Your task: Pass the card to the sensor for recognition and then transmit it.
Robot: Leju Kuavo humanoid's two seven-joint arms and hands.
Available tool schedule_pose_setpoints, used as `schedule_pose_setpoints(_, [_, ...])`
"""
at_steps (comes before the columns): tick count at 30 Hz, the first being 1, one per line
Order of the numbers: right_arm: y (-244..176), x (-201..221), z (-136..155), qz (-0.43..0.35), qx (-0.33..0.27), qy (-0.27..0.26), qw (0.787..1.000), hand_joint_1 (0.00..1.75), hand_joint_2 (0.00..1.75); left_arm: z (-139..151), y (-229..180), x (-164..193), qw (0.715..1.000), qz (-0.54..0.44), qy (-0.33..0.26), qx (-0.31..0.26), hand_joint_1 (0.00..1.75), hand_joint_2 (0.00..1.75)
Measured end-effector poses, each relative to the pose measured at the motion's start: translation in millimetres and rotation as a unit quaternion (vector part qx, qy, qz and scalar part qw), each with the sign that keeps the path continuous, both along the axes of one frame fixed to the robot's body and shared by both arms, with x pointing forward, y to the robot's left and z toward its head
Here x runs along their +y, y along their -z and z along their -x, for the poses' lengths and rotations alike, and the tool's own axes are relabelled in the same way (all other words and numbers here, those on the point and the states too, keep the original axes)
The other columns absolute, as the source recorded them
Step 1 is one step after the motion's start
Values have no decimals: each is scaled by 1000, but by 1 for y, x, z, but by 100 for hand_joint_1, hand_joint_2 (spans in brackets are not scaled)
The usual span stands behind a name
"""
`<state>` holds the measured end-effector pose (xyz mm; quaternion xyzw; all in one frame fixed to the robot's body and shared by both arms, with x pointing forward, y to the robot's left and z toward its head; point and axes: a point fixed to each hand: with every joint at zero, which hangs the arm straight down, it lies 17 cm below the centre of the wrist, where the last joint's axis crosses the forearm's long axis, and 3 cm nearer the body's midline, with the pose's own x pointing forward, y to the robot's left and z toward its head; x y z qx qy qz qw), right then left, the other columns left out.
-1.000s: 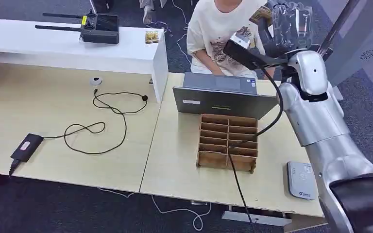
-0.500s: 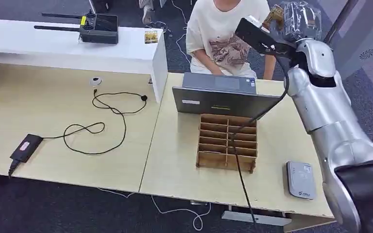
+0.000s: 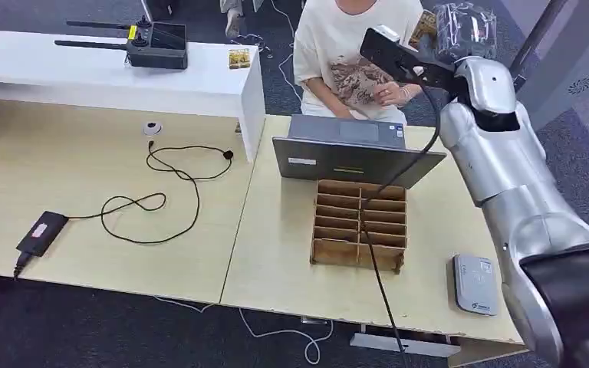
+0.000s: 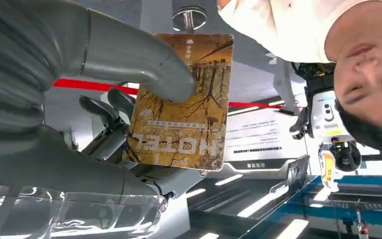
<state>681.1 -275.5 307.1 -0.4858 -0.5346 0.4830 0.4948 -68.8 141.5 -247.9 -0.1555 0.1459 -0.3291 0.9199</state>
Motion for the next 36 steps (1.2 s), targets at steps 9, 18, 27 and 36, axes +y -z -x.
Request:
schedule_pose_setpoints(9, [-9, 14, -1, 5, -5, -7, 1000, 175, 175, 0, -1, -3, 1000, 2, -1, 0, 0, 0])
schedule_pose_setpoints(18, [-6, 23, -1, 8, -2, -12, 1000, 175, 175, 0, -1, -4, 1000, 3, -3, 1, 0, 0])
schedule_pose_setpoints(27, [-6, 32, 0, 10, -1, -16, 1000, 0, 175, 0, -2, -8, 1000, 5, -4, 1, 0, 0])
schedule_pose_setpoints(36, [-12, 36, 0, 1, -19, -22, 1000, 0, 175, 0, -2, -8, 1000, 7, -4, 0, 0, 0])
